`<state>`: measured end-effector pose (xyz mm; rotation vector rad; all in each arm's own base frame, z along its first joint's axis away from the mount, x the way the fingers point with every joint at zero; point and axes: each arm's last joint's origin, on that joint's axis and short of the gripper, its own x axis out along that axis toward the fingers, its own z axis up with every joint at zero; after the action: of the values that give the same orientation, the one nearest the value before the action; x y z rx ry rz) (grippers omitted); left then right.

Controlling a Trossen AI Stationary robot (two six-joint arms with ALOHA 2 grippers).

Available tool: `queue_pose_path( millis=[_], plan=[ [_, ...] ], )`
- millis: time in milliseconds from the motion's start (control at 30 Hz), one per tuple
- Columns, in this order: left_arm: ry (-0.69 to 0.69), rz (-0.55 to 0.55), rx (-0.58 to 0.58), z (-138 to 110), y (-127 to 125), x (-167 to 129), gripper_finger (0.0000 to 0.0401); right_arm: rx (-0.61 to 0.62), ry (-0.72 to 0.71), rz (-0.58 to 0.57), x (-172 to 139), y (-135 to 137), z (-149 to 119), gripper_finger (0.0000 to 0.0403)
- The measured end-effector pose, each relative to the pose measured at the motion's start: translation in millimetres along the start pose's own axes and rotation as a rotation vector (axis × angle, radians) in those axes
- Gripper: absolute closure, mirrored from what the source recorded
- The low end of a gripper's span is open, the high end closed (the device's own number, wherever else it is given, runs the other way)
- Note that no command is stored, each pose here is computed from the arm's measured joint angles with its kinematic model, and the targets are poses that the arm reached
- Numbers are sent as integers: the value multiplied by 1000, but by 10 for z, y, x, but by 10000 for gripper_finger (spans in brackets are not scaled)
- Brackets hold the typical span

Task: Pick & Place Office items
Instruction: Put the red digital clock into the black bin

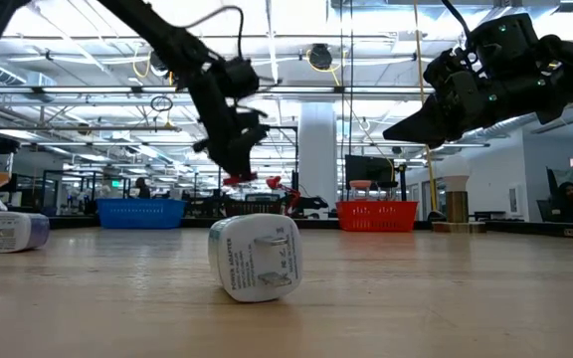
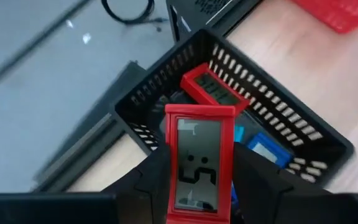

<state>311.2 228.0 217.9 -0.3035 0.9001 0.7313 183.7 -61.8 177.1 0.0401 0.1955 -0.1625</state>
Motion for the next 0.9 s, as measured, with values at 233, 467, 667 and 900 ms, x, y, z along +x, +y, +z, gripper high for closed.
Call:
queue_pose_path(
  millis=[233,467,667,900],
  plan=[
    [6,-28,-213,3,196,304,259,-5,0,0,0,0,0,403],
    [6,-77,-326,99,240,406,259,-6,0,0,0,0,0,403],
    [22,-80,-445,123,238,505,259,-6,0,0,0,0,0,403],
    [32,-67,-483,106,285,523,253,-6,0,1,0,1,0,403]
  ],
)
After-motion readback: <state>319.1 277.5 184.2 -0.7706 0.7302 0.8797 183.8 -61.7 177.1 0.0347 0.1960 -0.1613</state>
